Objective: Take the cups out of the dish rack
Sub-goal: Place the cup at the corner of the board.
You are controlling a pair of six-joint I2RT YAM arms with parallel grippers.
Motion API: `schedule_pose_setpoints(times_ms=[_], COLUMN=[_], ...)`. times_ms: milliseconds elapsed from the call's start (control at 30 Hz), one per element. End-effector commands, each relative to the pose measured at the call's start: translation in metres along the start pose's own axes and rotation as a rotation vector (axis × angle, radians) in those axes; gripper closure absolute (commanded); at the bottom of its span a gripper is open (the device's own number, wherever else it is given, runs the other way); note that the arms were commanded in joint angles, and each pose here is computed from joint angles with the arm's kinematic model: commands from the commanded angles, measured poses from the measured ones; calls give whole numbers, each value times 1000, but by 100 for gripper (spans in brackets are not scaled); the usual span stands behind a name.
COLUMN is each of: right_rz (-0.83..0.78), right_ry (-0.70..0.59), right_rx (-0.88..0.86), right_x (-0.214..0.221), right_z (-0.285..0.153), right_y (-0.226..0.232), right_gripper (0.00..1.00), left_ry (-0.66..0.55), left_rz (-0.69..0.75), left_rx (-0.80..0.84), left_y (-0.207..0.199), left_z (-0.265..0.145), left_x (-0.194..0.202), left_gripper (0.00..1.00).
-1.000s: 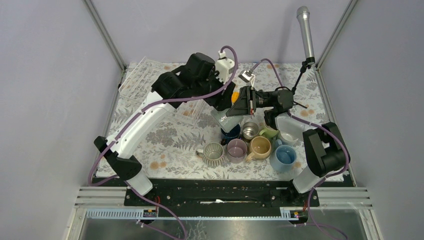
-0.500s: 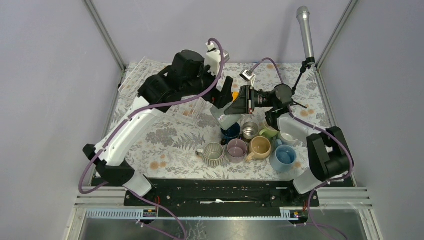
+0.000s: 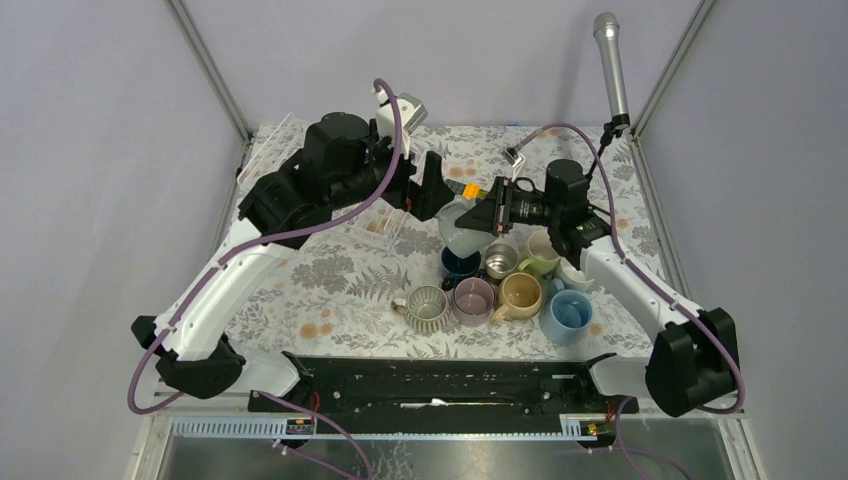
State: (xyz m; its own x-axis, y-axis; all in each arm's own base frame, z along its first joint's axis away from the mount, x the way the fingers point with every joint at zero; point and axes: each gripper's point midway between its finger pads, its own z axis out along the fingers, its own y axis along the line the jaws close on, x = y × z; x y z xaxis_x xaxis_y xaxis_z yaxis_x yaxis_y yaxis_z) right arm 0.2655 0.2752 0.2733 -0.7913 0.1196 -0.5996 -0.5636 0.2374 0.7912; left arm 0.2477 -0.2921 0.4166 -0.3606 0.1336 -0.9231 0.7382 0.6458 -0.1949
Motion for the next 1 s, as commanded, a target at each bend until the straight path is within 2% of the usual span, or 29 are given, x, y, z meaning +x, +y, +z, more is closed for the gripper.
schedule_pose_setpoints(times_ms=[0,433,733,967], right_rz=[-125,-71,38,139], right_ry=[-79,-107,-238,-380], right_rx=[144,508,990,1215], right_x=[-20,-13,-20,-20], right_z=[-18,-50,-115,-178], right_y=[15,-4,-54,-62], right_gripper=[100,100,100,100], left_ry=[-70,-93,-83,-87], left_rz=[-41,-98,-112,-94], left_rx=[-11,-9,29,50], left_y=[-1,0,-5,-8], left_z=[-9,-10,-3,-5], left_x=[-7,10,19,16], left_gripper=[1,1,1,1])
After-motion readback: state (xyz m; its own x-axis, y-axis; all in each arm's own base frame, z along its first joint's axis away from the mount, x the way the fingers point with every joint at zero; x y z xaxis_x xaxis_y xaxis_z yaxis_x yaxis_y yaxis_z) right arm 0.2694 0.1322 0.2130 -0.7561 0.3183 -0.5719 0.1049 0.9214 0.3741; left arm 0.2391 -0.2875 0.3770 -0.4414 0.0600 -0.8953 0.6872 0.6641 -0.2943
